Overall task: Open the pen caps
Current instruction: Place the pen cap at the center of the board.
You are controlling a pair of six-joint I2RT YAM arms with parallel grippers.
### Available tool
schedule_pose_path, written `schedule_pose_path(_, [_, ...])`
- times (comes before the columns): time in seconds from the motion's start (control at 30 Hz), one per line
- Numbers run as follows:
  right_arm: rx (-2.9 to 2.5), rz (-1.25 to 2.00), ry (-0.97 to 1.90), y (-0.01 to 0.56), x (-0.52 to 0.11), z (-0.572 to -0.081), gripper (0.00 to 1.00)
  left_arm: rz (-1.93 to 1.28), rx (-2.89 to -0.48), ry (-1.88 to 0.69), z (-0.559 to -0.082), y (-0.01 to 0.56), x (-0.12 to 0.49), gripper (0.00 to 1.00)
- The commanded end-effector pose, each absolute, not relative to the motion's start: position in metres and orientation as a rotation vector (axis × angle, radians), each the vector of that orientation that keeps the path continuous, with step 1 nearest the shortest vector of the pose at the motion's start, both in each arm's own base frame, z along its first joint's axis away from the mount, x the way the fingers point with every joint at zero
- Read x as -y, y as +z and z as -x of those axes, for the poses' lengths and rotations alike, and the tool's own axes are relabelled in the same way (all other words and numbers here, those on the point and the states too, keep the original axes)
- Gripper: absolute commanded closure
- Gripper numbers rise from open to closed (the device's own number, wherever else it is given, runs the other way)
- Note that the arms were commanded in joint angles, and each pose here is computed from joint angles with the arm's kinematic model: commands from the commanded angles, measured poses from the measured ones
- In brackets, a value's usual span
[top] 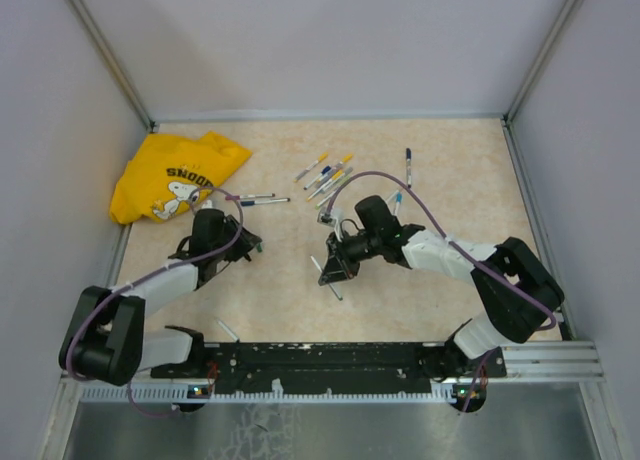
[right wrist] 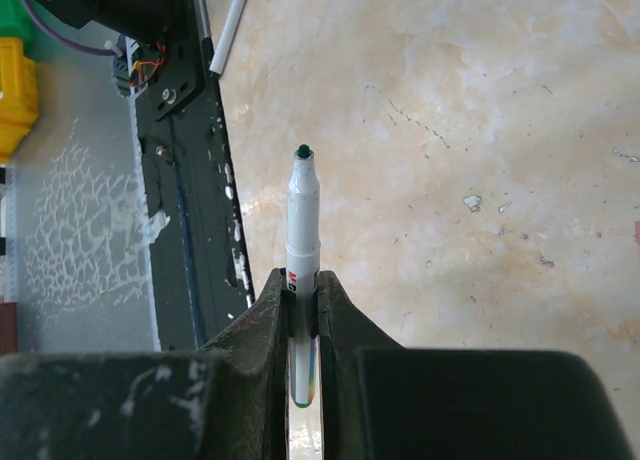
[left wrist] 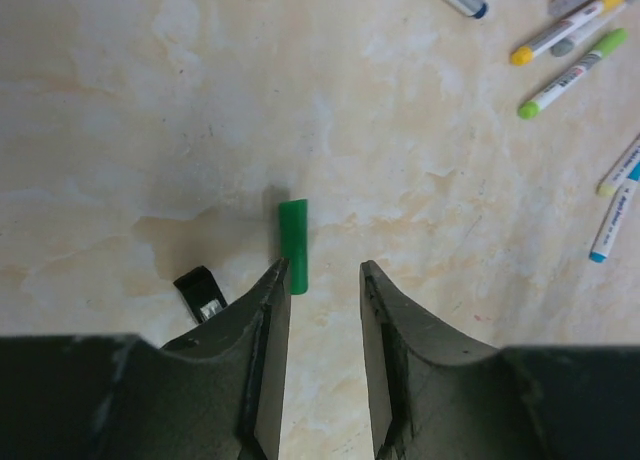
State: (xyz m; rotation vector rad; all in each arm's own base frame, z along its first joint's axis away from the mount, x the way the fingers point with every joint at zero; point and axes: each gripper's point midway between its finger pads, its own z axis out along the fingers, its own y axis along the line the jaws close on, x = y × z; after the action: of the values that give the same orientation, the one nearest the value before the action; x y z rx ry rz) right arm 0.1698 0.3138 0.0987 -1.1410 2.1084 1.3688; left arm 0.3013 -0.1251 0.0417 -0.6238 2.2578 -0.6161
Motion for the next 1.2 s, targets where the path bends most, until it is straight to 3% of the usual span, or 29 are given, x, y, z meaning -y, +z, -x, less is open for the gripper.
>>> schedule_pose_path(0.0, [-2.008, 1.192, 1.329, 0.116, -0.330, -0.178, 1.00, 0.535, -2.196, -0.672, -0.303, 0.073, 0.132, 0.61])
schedule_pose_path(0.4, [-2.191, 0.922, 1.092, 0.103, -0.355, -0.195, 1.00, 0.365, -1.986, -0.686, -0.279, 0.127, 0.120, 0.58])
schedule_pose_path(0.77, [-2.361, 0.894, 0.897, 0.070, -0.393, -0.208, 1.00, 0.315, -1.760, -0.665, -0.255, 0.173, 0.100, 0.47])
schedule_pose_path(1.17, [-2.478, 0.881, 0.728, 0.036, -0.410, -0.223, 1.00, 0.275, -1.742, -0.689, -0.250, 0.175, 0.103, 0.47])
